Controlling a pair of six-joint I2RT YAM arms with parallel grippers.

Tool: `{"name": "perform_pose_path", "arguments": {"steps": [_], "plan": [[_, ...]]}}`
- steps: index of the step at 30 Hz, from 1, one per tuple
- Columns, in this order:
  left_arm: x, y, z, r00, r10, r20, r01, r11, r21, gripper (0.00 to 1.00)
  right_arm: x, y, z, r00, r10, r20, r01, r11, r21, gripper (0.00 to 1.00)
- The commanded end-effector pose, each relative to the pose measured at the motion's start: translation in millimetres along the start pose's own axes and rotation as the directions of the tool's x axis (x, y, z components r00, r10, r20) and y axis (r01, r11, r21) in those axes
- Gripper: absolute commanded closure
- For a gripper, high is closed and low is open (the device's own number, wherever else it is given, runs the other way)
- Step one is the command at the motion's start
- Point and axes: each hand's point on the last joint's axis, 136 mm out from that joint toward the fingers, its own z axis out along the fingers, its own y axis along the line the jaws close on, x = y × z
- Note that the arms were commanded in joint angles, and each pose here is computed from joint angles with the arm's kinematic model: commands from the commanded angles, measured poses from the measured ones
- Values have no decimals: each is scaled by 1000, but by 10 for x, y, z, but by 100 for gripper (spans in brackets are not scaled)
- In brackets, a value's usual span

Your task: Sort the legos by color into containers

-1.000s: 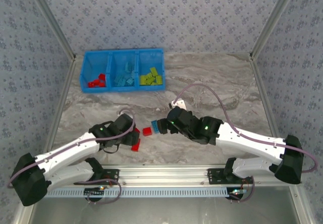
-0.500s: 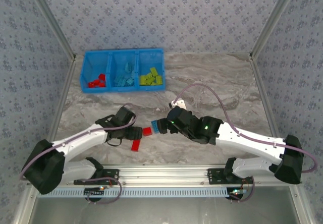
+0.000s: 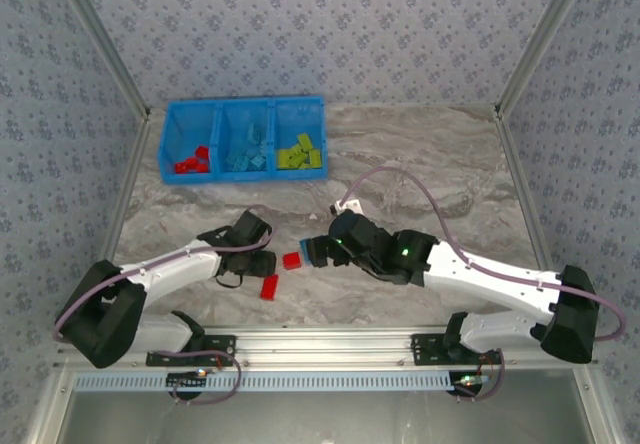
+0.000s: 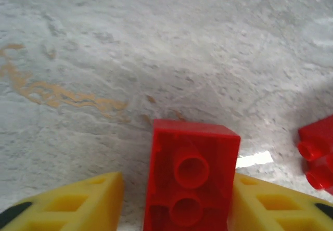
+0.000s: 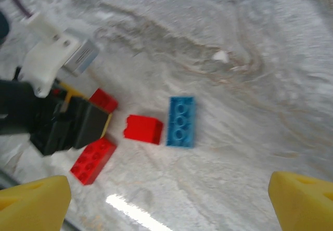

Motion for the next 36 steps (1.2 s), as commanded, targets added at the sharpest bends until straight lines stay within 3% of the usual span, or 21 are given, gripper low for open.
{"name": "perform_pose_path", "arguments": {"steps": [1, 7, 11, 17, 20, 25, 33, 36], "plan": [[-106, 94, -23, 998, -38, 49, 41, 998, -48, 56, 38, 433, 73, 995, -77, -61, 65, 981, -184, 0], [-188, 141, -142, 992, -72, 107, 78, 996, -52, 75, 57, 587, 196, 986, -135, -98, 117, 979, -169, 0], [-438, 195, -534, 956, -116, 268, 128, 991, -29, 82, -18, 624, 180, 987, -143, -74, 130, 978, -162, 0], [-1088, 564, -1334, 793, -193, 577, 249, 968, -18, 83, -167, 514, 103, 993, -116, -18, 113, 987, -112, 0], [-1439, 885, -1543, 716, -205, 667, 330, 942, -65, 83, -182, 465, 80, 995, -101, -10, 99, 990, -100, 0], [-2006, 1362, -1430, 659, -305, 687, 469, 881, -59, 82, -161, 393, 41, 996, -86, -3, 86, 992, -87, 0], [-2867, 1973, -1123, 653, -349, 672, 546, 832, -98, 82, -109, 300, -54, 996, -85, -8, 84, 994, -73, 0], [-3080, 2158, -990, 639, -413, 649, 576, 816, -47, 79, -126, 289, -86, 997, -83, -8, 82, 994, -74, 0]]}}
